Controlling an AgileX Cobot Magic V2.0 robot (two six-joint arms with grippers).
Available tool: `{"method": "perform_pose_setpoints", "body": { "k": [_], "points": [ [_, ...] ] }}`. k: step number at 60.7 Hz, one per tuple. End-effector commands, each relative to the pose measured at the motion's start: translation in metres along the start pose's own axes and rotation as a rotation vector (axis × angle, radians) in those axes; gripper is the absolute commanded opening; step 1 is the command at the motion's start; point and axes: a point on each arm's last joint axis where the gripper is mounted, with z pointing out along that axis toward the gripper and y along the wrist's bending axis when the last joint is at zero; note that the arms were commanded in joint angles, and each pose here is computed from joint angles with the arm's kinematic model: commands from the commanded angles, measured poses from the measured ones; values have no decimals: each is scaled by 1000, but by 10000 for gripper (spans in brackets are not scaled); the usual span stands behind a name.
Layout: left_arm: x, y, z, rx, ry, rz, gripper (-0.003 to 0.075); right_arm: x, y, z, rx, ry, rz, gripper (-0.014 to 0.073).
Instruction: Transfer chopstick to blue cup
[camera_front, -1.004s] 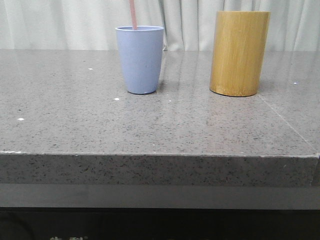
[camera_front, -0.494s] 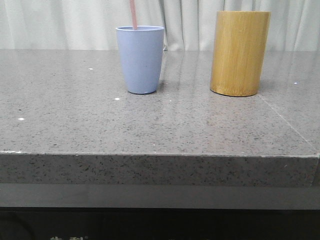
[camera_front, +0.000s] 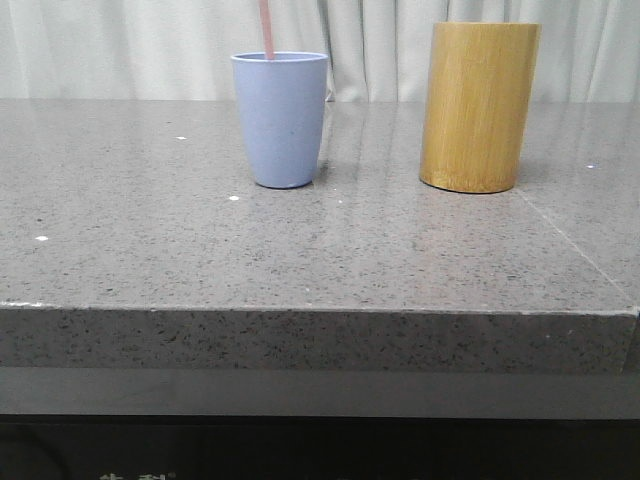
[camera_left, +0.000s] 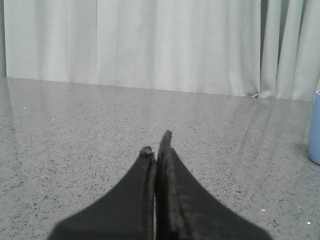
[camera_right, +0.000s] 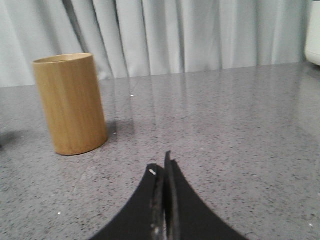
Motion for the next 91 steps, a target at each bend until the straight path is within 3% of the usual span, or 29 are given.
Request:
{"method": "perform_pose_setpoints", "body": {
  "k": [1, 18, 91],
  "points": [
    [-6, 0, -2, 2, -97, -16, -19, -10, 0, -2, 15, -104, -12, -69],
    [-6, 0, -2, 2, -97, -16, -19, -10, -1, -2, 31, -105, -75, -69],
    [-6, 0, -2, 2, -97, -16, -19, -11, -1, -2, 30, -111, -79, -69]
  ]
}}
